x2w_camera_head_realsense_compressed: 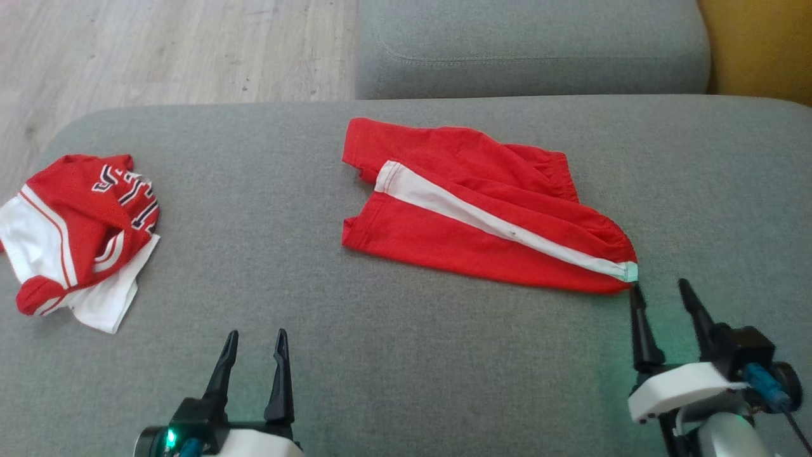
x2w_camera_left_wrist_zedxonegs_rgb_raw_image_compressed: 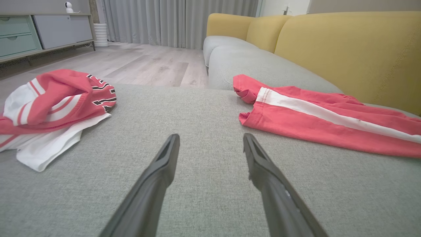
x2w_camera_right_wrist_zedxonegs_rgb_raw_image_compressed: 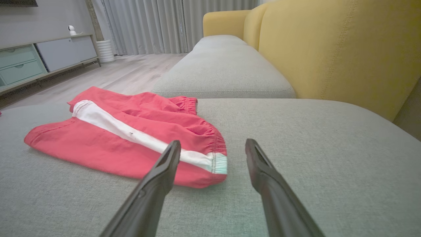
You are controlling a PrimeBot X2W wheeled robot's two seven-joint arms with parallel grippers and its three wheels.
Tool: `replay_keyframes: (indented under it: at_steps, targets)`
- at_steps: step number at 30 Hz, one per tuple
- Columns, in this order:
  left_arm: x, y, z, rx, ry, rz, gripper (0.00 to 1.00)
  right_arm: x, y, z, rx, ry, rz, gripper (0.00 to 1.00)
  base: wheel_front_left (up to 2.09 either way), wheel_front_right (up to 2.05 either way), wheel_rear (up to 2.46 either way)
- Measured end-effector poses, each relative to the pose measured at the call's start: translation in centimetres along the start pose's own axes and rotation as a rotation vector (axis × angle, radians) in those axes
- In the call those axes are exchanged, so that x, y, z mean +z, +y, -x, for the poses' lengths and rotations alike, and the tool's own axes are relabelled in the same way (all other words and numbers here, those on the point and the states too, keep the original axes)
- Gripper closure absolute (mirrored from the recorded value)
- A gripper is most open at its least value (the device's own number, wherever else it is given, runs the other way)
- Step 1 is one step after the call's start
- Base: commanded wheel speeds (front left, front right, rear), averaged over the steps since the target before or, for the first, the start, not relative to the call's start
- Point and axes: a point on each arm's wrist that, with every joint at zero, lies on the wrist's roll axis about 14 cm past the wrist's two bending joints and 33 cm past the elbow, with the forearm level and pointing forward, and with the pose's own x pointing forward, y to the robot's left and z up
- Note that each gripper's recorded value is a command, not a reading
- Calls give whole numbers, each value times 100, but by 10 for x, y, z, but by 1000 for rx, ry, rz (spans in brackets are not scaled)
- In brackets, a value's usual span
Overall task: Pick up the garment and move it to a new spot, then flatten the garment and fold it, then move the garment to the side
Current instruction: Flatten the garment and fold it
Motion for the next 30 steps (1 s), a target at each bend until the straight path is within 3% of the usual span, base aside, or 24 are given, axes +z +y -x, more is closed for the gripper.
replay_keyframes:
  at_steps: [14,24,30]
  targets:
    - [-9,-10,-15,-43,35,-16,0,-9,10,-10,24,28,-12,0,0,0,0]
    - [50,-69,-118,-288,-100,-59,0,-11,20,-44,68,29,-15,0,0,0,0]
    - [34,-94,-158,-373,-30,-51,0,-20,16,-53,62,49,-23,0,0,0,0]
